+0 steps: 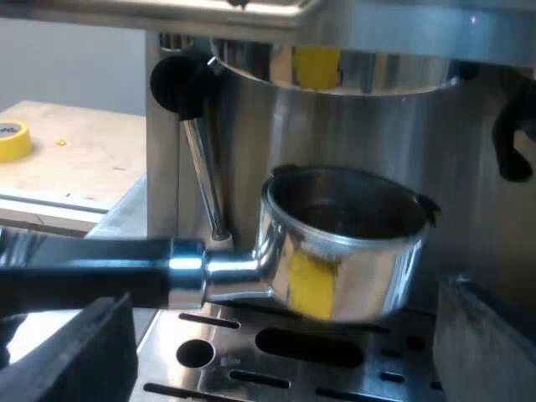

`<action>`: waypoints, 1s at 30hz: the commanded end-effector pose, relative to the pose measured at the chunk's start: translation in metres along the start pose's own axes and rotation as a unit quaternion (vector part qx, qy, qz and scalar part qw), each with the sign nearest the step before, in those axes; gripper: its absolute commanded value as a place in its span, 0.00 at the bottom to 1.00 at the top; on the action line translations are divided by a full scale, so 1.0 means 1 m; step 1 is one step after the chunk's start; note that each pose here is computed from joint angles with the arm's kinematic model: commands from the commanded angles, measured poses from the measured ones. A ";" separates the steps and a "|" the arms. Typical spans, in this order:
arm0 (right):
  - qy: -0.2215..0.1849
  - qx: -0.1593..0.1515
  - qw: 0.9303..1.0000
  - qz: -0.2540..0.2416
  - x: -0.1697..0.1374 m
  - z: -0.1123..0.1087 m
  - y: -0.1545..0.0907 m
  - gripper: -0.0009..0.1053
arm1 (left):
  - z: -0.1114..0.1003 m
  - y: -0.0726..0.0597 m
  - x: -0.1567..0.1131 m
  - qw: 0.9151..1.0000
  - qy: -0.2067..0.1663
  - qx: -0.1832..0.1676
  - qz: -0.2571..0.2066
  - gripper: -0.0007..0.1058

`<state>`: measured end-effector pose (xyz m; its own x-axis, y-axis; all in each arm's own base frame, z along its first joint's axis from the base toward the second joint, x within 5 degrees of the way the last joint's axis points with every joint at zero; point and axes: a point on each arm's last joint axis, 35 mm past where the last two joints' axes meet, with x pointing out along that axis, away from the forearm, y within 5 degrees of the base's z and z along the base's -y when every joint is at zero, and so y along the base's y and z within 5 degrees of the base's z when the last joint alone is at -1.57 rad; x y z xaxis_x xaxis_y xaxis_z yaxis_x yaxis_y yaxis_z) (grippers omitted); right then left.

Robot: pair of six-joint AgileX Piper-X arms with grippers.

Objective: Put the handle in the coffee machine

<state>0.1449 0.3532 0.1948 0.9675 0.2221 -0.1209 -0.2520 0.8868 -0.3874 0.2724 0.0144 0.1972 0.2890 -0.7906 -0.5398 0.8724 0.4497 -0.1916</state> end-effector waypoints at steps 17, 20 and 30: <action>-0.004 0.003 1.000 -0.007 0.000 0.002 -0.001 0.71 | 0.010 0.012 -0.010 0.997 -0.065 0.026 0.017 0.01; -0.004 0.003 1.000 -0.007 0.000 0.002 -0.001 0.71 | 0.010 0.012 -0.010 0.997 -0.067 0.025 0.015 0.01; -0.004 0.003 1.000 -0.007 0.000 0.002 -0.001 0.71 | 0.011 0.011 -0.010 0.997 -0.073 0.014 0.008 0.01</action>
<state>0.1449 0.3533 0.1955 0.9678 0.2229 -0.1170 -0.2511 0.8890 -0.3830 0.2806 0.0249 0.2018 0.3623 -0.7965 -0.4842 0.8603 0.4856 -0.1552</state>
